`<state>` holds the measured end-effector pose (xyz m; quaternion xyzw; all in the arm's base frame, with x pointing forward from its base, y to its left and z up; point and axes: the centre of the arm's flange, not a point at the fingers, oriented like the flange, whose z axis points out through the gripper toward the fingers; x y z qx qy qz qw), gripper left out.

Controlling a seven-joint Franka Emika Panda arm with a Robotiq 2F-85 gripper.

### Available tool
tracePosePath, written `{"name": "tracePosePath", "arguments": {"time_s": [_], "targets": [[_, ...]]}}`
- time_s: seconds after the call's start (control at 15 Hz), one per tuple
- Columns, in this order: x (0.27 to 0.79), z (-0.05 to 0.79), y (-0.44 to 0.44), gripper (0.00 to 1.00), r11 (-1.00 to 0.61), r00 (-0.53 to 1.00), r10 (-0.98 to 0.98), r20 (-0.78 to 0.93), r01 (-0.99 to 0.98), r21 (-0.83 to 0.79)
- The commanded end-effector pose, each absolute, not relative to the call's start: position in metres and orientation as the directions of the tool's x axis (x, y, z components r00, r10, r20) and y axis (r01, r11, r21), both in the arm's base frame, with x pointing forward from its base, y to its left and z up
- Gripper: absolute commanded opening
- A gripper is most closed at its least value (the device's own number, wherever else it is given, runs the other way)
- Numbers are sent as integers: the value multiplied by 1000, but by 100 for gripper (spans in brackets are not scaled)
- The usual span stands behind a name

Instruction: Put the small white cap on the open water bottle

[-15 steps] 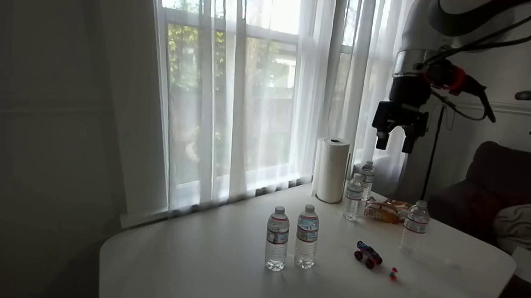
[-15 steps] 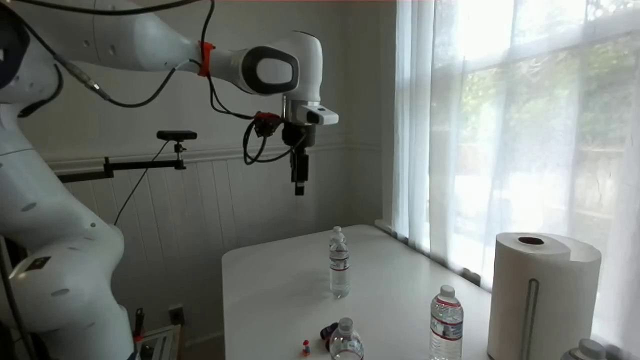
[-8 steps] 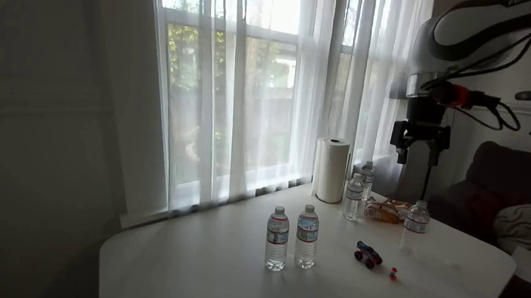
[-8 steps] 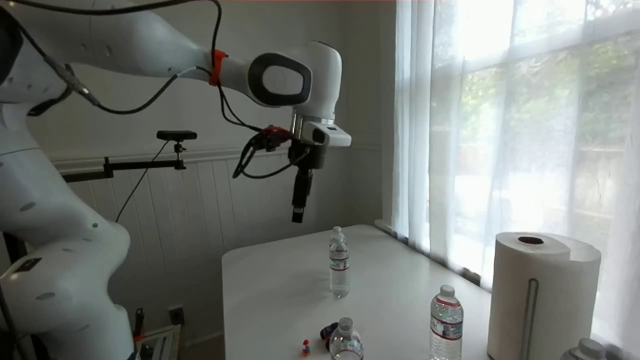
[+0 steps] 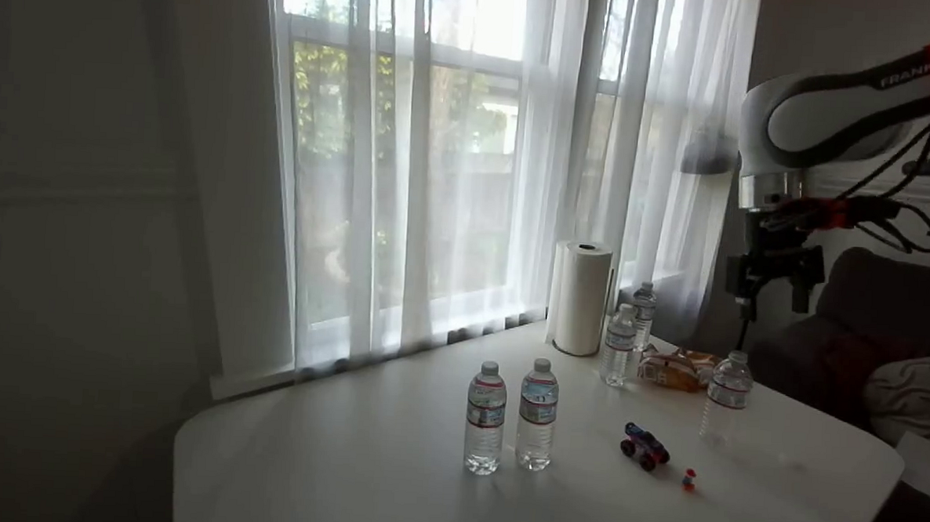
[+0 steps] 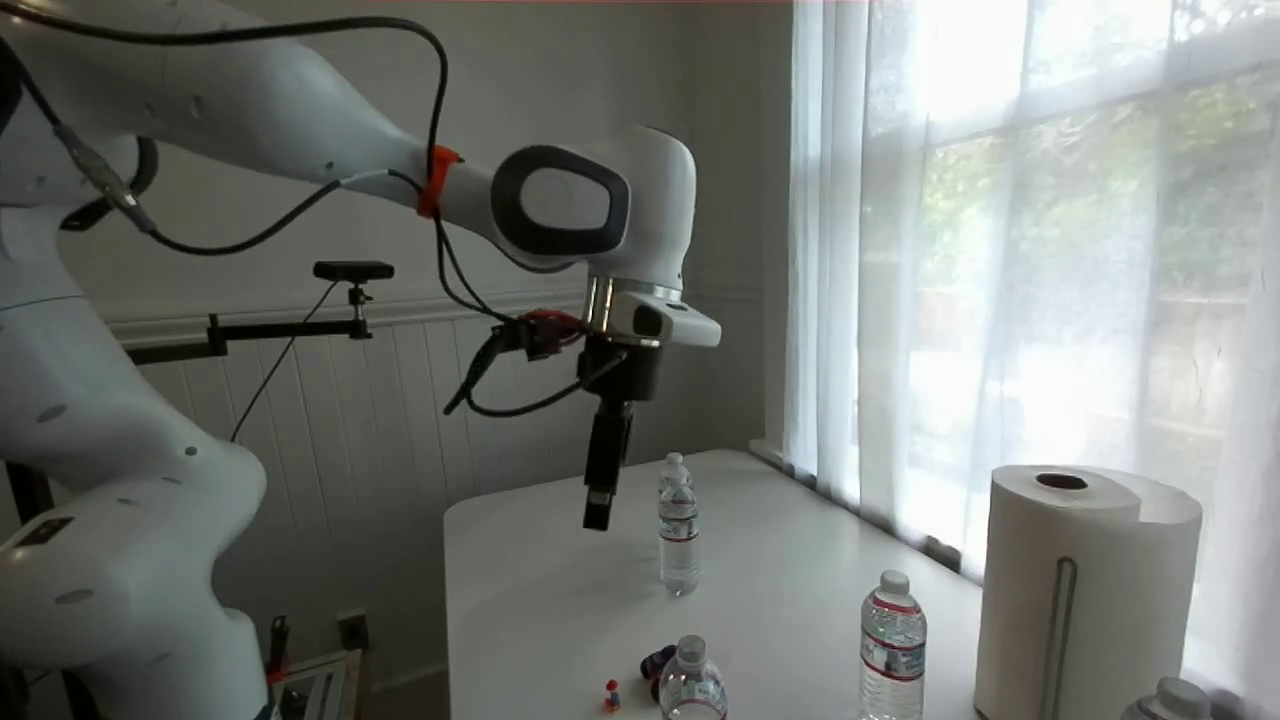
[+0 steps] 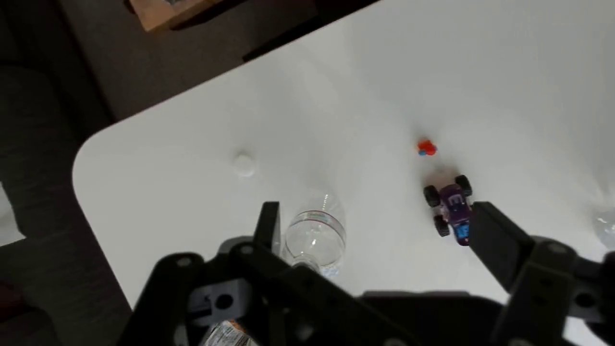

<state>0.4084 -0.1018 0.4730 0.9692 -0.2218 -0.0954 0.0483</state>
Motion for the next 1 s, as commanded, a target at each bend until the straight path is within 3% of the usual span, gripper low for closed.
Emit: {"name": "tracePosePath", "arguments": {"time_s": [0.0,0.27,0.33,0.93], "targets": [[386,453,-111,100,-936,939,-328,-101,-309,168],[374,437,-122,100,-977,978,-199,-61,-193,93],[397,441,-115,100,-958,959,-264,-104,-249,140],[391,428,-132,100,-976,976,-194,-101,-182,116]]}}
